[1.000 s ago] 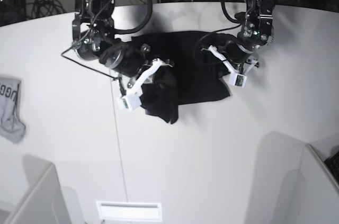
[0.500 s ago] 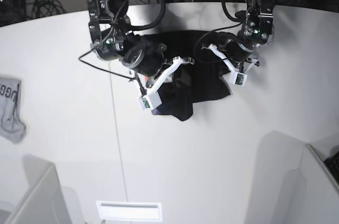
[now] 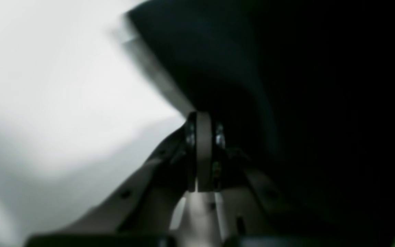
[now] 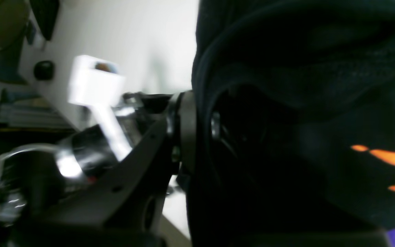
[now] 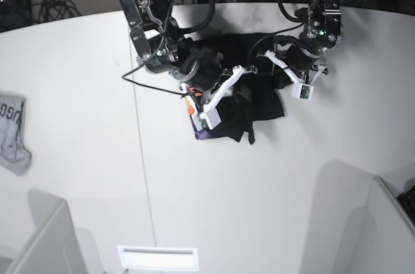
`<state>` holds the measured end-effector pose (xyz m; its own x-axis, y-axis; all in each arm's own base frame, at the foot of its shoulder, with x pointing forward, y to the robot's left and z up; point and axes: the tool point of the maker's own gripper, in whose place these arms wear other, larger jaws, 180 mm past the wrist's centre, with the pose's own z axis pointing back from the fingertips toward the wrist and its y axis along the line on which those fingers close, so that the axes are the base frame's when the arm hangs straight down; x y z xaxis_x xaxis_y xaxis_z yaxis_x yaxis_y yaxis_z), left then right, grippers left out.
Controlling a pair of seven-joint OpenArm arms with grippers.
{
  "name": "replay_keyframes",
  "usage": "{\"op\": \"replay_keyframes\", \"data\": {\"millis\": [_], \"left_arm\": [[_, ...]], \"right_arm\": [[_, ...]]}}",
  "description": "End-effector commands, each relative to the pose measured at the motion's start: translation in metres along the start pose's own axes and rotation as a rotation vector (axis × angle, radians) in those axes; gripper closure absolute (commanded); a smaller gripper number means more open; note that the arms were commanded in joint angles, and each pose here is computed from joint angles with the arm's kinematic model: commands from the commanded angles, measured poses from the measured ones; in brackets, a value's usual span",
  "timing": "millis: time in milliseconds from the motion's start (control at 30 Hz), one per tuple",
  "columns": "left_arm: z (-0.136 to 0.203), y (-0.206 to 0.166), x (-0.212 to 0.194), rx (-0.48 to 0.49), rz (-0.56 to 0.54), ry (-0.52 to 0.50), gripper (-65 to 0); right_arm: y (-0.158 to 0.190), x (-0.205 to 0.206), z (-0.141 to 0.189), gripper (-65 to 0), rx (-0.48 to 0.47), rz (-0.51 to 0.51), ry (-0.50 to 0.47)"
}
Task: Fold the T-shirt properly
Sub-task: 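Fold the strip end with the right gripper toward the left gripper, then flip the folded bundle over with the right gripper, exposing the sun print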
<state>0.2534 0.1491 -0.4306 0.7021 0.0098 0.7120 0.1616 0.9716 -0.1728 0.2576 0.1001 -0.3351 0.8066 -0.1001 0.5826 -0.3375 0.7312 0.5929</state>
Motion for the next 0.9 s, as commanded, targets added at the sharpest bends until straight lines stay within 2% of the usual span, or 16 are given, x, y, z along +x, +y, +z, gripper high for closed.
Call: {"op": "replay_keyframes", "data": {"millis": [0, 300, 700, 733, 867], "left_arm": [[0.005, 0.009, 0.0, 0.027, -0.005, 0.003, 0.0], [0.039, 0.035, 0.01, 0.111, 0.006, -0.054, 0.0], [0.072, 0.083, -0.006, 0.248, 0.048, -0.04, 0.0], [0.074, 0.086, -0.006, 0.257, 0.05, -0.043, 0.0], [0.082, 0.101, -0.006, 0.297, 0.064, -0.049, 0.0]], "right_arm": [[0.006, 0.008, 0.0, 0.0, 0.022, 0.003, -0.027], [0.005, 0.004, -0.006, 0.0, 0.019, -0.005, -0.01], [-0.003, -0.003, -0.015, 0.0, 0.006, -0.02, 0.028], [-0.003, -0.003, -0.015, -1.7, 0.006, -0.02, 0.028], [-0.003, -0.004, -0.016, -27.6, 0.007, -0.019, 0.03]]}}
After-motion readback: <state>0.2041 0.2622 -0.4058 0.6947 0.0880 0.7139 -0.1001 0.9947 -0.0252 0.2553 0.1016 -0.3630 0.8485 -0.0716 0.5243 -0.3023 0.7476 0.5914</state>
